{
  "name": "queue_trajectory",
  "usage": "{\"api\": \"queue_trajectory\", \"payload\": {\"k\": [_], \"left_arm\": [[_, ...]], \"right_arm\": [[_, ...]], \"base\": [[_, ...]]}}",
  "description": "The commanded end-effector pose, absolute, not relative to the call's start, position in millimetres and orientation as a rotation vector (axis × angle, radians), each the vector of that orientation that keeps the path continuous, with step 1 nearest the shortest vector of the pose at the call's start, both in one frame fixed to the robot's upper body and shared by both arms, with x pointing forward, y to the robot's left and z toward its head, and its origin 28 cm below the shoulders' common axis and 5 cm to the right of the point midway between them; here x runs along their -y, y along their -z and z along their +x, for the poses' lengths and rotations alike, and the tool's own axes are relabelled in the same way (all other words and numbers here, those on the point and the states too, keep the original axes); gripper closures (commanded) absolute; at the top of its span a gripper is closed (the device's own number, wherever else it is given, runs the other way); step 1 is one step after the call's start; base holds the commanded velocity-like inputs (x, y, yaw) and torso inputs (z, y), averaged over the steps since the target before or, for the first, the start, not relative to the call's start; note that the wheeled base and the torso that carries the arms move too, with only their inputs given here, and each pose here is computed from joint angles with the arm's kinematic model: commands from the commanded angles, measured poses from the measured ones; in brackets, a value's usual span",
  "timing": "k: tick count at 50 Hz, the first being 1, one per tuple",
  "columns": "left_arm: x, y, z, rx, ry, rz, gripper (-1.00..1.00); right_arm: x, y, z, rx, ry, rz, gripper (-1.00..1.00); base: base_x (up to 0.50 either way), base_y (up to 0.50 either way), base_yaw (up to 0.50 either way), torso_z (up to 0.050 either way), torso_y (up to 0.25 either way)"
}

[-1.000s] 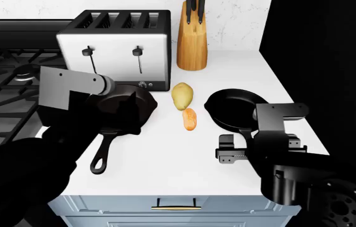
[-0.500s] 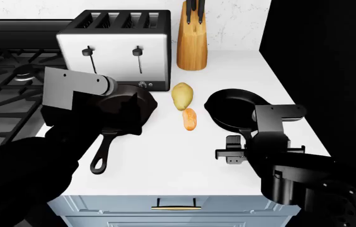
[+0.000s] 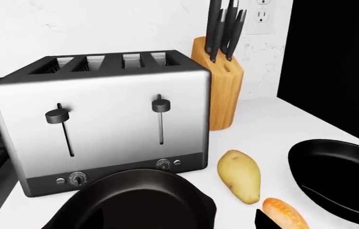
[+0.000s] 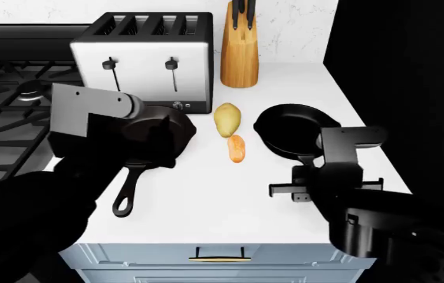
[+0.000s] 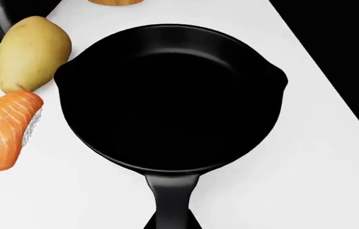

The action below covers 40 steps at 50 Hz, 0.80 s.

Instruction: Place both pans onto different burners. Then place the potato and the sushi on different pans.

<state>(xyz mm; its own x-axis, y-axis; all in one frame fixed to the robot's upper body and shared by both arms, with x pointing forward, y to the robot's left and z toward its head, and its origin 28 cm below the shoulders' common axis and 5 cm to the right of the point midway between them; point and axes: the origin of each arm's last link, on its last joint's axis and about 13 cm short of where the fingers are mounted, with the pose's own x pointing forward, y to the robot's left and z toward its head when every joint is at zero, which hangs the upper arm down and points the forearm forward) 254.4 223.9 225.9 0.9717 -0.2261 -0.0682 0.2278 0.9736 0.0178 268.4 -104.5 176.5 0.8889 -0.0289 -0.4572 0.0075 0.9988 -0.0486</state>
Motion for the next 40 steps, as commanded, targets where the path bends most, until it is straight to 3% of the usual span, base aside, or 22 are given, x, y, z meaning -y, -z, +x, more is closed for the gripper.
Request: {"api": "queue_trajectory", "payload": {"k": [1, 22, 40], "left_arm": [[-227.0, -230.1, 249.4, -0.064, 0.204, 0.013, -1.00], [-227.5, -243.2, 207.5, -0.225, 0.125, 0.089, -1.00], [-227.1, -212.5, 212.2, -0.250, 0.050, 0.004, -1.00]], "right_arm": [[110.8, -196.7, 267.8, -0.330, 0.056, -0.041, 1.00], [111.1, -196.5, 272.0, -0.286, 0.028, -0.038, 1.00], [114.8, -192.6, 273.5, -0.301, 0.034, -0.023, 1.00]], "base": [[0.00, 0.00, 0.00, 0.000, 0.000], [0.00, 0.00, 0.00, 0.000, 0.001], [0.00, 0.00, 0.00, 0.000, 0.002]]}}
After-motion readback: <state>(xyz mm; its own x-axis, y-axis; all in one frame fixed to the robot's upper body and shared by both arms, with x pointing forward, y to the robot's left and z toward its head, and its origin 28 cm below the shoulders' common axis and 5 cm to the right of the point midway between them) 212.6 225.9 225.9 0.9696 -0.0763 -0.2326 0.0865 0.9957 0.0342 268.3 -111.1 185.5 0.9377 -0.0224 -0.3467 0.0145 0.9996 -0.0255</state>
